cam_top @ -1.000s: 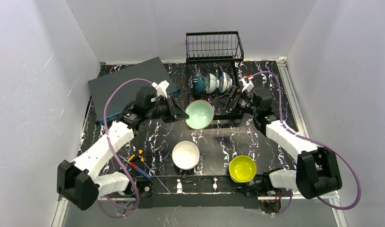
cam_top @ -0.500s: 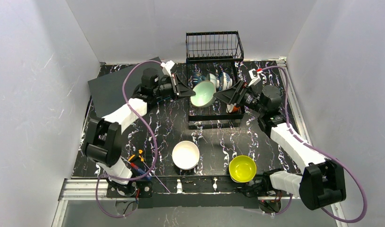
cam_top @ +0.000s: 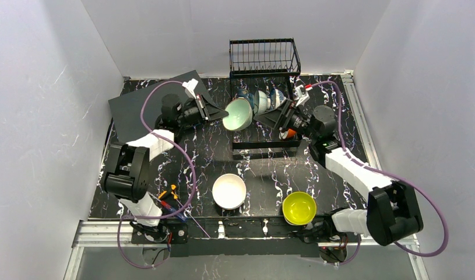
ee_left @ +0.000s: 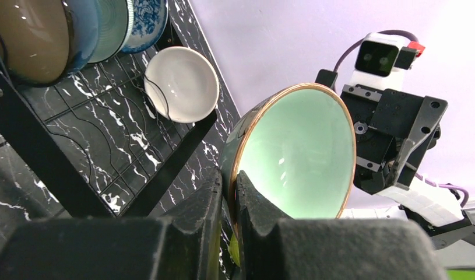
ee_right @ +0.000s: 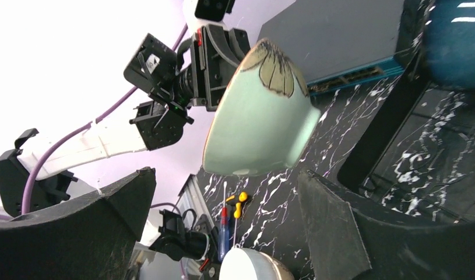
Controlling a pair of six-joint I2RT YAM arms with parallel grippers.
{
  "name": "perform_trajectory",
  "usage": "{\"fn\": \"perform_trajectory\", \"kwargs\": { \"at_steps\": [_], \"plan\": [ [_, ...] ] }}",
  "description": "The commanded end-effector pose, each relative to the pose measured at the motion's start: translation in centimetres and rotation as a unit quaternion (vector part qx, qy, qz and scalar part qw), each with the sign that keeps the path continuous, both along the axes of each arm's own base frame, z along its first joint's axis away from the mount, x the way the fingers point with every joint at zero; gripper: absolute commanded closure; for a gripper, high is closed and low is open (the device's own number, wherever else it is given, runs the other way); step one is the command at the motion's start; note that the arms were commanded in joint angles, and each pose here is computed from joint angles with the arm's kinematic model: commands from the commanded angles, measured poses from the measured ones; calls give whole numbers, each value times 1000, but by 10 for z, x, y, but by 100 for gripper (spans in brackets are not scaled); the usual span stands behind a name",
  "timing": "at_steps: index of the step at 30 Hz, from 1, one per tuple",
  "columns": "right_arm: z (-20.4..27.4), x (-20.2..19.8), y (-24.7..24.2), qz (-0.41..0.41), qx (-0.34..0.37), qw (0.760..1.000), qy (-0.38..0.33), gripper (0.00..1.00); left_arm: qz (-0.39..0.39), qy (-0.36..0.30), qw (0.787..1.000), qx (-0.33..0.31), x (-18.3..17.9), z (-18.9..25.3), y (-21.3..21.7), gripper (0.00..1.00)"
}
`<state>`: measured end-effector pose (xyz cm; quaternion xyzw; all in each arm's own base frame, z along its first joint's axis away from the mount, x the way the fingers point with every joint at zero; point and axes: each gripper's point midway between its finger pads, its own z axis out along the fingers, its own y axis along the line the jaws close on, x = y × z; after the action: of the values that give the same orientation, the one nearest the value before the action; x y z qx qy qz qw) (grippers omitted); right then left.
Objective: Load the bowls into the dish rack
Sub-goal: Pick up the bowl from the center of the board.
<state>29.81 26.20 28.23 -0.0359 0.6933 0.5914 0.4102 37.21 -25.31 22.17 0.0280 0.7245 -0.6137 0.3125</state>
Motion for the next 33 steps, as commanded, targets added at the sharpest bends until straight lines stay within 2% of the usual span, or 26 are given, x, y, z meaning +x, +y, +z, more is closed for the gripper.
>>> {"fn": "perform_trajectory", "kwargs": {
  "at_steps": [1,6,10,23,33],
  "plan": [
    [22,-9,21,37,34,998,-43,1,5,-123,992,-17,-16,61,7,100],
    [28,-20,34,59,45,995,-65,1,8,-171,985,-6,-24,69,11,100],
    [31,-23,38,59,49,994,-76,1,6,-182,983,-2,-26,68,11,100],
    [8,-17,48,63,24,997,-40,1,15,-228,974,6,-36,78,12,100],
    [5,-25,64,88,40,995,-36,1,21,-241,970,7,-39,83,14,100]
  ]
}}
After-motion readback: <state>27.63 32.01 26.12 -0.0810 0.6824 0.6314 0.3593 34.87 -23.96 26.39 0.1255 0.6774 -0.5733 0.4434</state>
